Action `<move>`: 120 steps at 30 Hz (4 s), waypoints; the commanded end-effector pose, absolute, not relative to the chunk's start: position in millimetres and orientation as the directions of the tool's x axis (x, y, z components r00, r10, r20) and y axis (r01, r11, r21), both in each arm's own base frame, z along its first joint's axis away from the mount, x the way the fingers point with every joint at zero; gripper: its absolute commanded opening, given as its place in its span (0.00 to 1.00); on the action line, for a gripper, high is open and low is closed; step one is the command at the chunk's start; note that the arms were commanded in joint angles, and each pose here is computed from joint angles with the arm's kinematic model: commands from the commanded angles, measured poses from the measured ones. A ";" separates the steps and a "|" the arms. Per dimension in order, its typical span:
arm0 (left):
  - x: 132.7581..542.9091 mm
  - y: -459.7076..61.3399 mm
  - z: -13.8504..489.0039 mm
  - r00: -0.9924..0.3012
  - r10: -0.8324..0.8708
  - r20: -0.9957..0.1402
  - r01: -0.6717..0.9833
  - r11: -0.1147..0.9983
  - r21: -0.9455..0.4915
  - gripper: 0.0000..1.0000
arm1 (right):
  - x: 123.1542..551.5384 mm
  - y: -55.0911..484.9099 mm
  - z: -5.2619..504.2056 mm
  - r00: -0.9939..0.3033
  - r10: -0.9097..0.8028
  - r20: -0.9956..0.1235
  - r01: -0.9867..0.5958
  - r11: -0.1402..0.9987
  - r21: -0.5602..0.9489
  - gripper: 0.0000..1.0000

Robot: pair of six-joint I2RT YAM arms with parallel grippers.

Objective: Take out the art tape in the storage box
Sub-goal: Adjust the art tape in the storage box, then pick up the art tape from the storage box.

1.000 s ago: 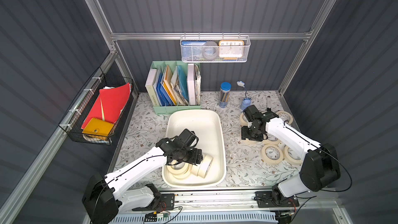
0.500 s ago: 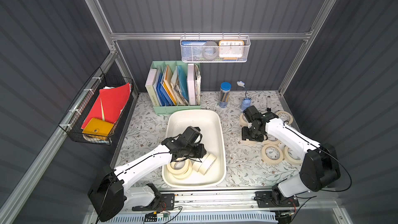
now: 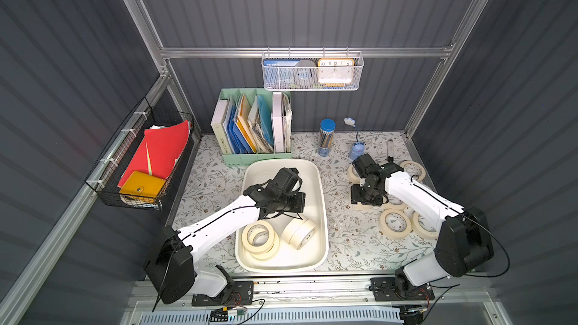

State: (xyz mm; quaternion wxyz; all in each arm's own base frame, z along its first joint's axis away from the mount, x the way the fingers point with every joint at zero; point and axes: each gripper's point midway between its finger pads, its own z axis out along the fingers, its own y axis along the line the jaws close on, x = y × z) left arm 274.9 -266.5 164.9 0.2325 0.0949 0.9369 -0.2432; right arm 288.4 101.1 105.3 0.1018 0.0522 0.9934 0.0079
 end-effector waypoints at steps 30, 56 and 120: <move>227.3 -223.7 137.8 -0.841 0.228 -0.490 0.354 0.918 -0.179 0.83 | 279.5 99.2 97.3 -0.981 0.077 -0.175 0.077 0.997 0.009 0.65; 296.4 -132.7 132.0 -0.857 0.087 -0.508 0.109 0.994 -0.012 0.88 | 279.4 103.5 97.5 -0.984 0.066 -0.167 0.062 0.998 0.028 0.64; 346.5 -208.5 200.2 -0.751 0.014 -0.660 0.193 0.961 -0.199 0.21 | 335.2 325.3 187.0 -0.848 -0.100 -0.520 -0.244 0.946 0.215 0.38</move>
